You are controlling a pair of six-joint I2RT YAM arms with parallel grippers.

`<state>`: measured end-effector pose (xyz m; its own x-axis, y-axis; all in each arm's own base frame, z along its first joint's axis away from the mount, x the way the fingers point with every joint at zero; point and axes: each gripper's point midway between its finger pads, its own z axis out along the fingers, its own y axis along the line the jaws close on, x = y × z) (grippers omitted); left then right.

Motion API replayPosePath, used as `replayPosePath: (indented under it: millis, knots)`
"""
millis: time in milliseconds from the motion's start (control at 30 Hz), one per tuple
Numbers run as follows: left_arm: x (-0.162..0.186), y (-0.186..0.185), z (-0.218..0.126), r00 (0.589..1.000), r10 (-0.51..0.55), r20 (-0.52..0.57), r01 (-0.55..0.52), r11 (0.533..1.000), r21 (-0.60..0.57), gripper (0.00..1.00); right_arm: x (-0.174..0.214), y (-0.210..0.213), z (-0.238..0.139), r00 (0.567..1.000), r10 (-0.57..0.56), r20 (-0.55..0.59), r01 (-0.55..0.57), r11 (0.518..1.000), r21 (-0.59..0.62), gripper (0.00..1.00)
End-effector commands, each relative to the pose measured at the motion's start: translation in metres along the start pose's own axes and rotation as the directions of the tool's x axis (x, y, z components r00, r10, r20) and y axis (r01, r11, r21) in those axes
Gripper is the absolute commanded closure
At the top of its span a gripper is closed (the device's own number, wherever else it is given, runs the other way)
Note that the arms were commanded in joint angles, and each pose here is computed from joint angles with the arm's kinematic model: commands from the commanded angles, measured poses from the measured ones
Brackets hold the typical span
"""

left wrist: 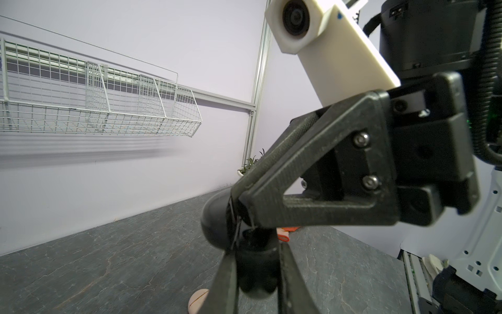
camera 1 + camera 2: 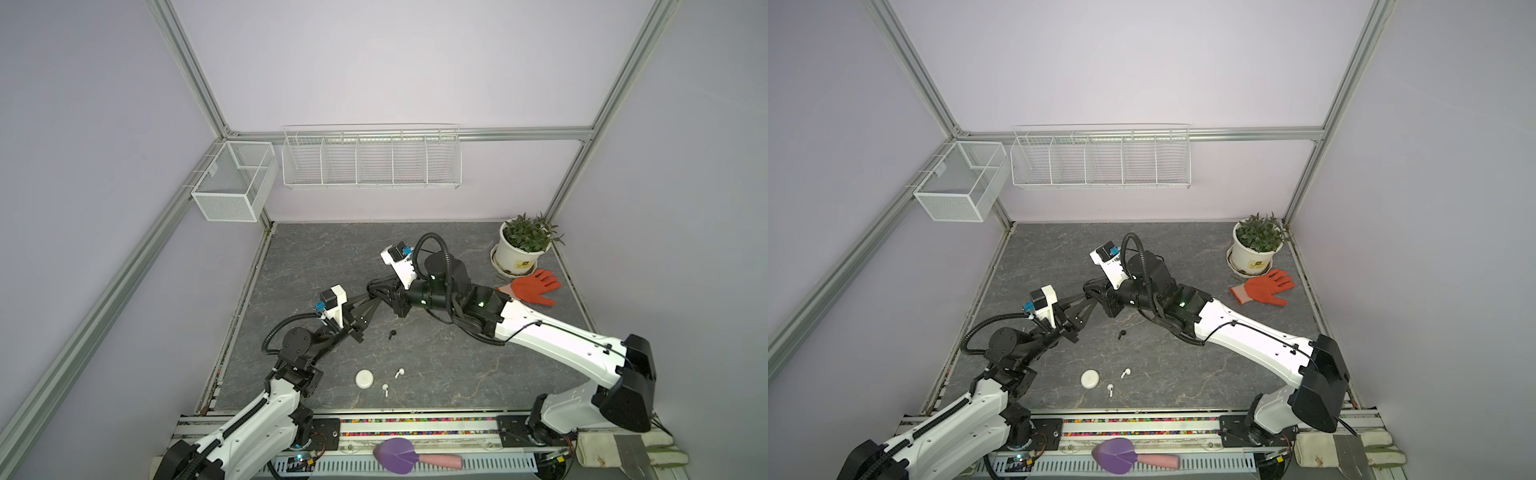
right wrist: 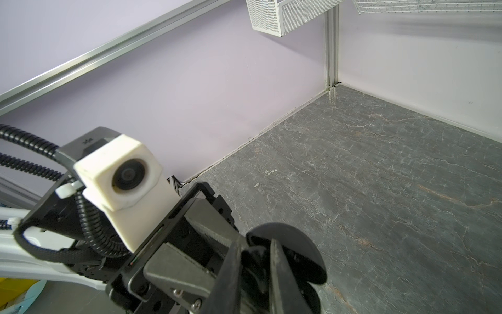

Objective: Insert the wireless bluetooth earbuds into the charging case
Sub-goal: 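Lower the black earbud into the open black case with the right gripper, then open the right gripper and move it down toward the remaining black earbud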

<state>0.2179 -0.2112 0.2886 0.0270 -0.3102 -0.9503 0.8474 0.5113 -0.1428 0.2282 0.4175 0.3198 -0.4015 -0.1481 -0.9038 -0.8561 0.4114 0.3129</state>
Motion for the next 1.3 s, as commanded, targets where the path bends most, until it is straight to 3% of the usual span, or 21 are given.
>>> replayPosePath:
  millis: [0, 567, 867, 1067, 1267]
  knots:
    - [-0.011, -0.007, -0.002, 0.998, 0.039, 0.043, -0.040, 0.999, 0.024, 1.00, 0.008, 0.001, 0.000, 1.000, -0.011, -0.025, 0.012, 1.000, 0.005, 0.80]
    - [-0.012, -0.007, -0.002, 0.998, 0.046, 0.044, -0.047, 0.999, 0.025, 1.00, -0.012, 0.003, -0.010, 0.999, -0.049, -0.003, 0.049, 0.998, 0.030, 0.63]
    - [-0.018, -0.010, -0.008, 0.996, 0.078, 0.049, -0.079, 0.997, 0.011, 1.00, -0.043, 0.004, -0.053, 0.996, -0.070, -0.047, 0.075, 0.992, 0.100, 0.54]
    - [-0.018, -0.014, -0.012, 0.997, 0.063, 0.052, -0.064, 0.998, 0.025, 1.00, -0.021, -0.024, -0.072, 0.998, -0.015, -0.066, 0.028, 0.982, 0.189, 0.51]
    - [-0.016, -0.011, -0.017, 0.998, 0.034, 0.052, -0.034, 0.999, -0.001, 1.00, 0.041, -0.066, -0.061, 0.970, 0.168, -0.178, -0.108, 0.946, 0.305, 0.51]
